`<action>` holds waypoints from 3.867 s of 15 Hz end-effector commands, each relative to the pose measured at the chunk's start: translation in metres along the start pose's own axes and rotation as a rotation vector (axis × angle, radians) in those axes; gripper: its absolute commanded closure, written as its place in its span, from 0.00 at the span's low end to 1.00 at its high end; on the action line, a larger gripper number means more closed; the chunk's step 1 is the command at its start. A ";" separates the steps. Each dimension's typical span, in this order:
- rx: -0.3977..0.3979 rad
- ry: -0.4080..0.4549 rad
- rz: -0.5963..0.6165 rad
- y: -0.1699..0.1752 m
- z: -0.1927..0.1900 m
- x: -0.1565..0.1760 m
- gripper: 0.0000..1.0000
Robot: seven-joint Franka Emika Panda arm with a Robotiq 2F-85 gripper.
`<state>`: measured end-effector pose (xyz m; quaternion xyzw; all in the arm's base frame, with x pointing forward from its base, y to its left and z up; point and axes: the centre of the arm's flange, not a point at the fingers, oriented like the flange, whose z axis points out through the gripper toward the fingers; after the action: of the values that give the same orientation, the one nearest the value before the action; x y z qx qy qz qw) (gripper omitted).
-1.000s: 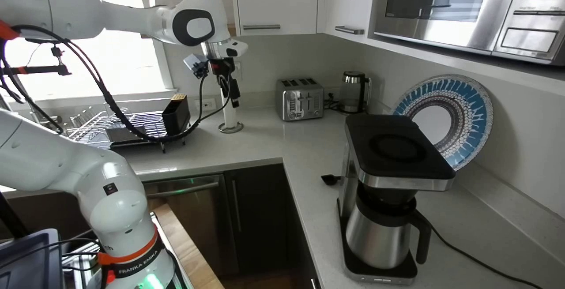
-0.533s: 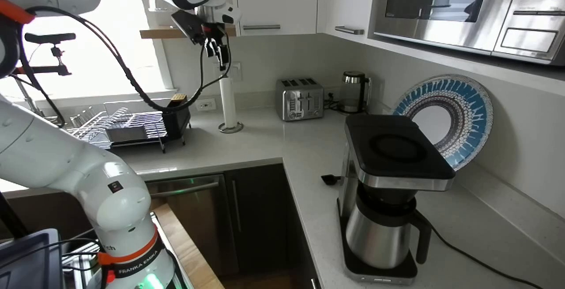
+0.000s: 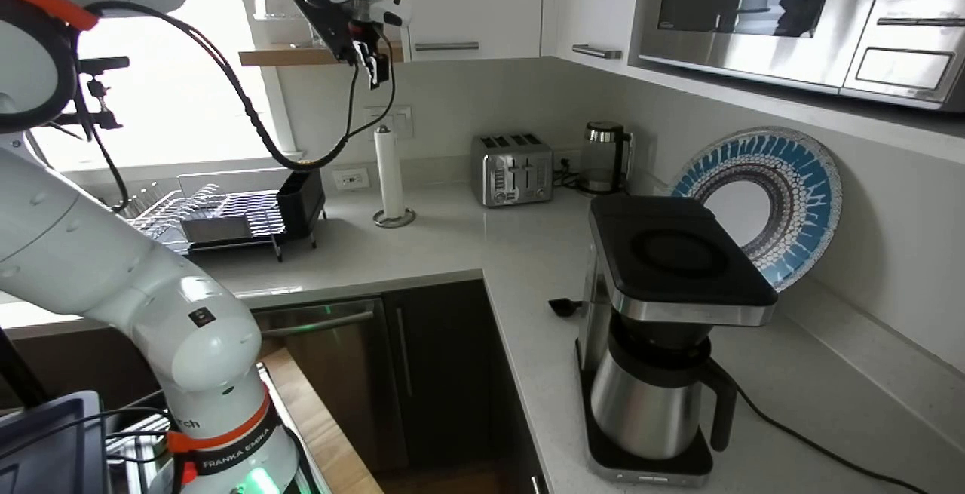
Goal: Open the upper cabinet door on the left
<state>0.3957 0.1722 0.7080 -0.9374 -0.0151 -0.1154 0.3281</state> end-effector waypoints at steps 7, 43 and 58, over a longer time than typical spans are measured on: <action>0.268 0.221 0.113 -0.028 0.032 0.046 0.00; 0.670 0.483 0.595 -0.022 0.111 0.123 0.00; 0.723 0.477 0.536 -0.035 0.151 0.161 0.76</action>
<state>0.5810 0.2840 0.6485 -0.6954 0.2604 -0.2148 0.6345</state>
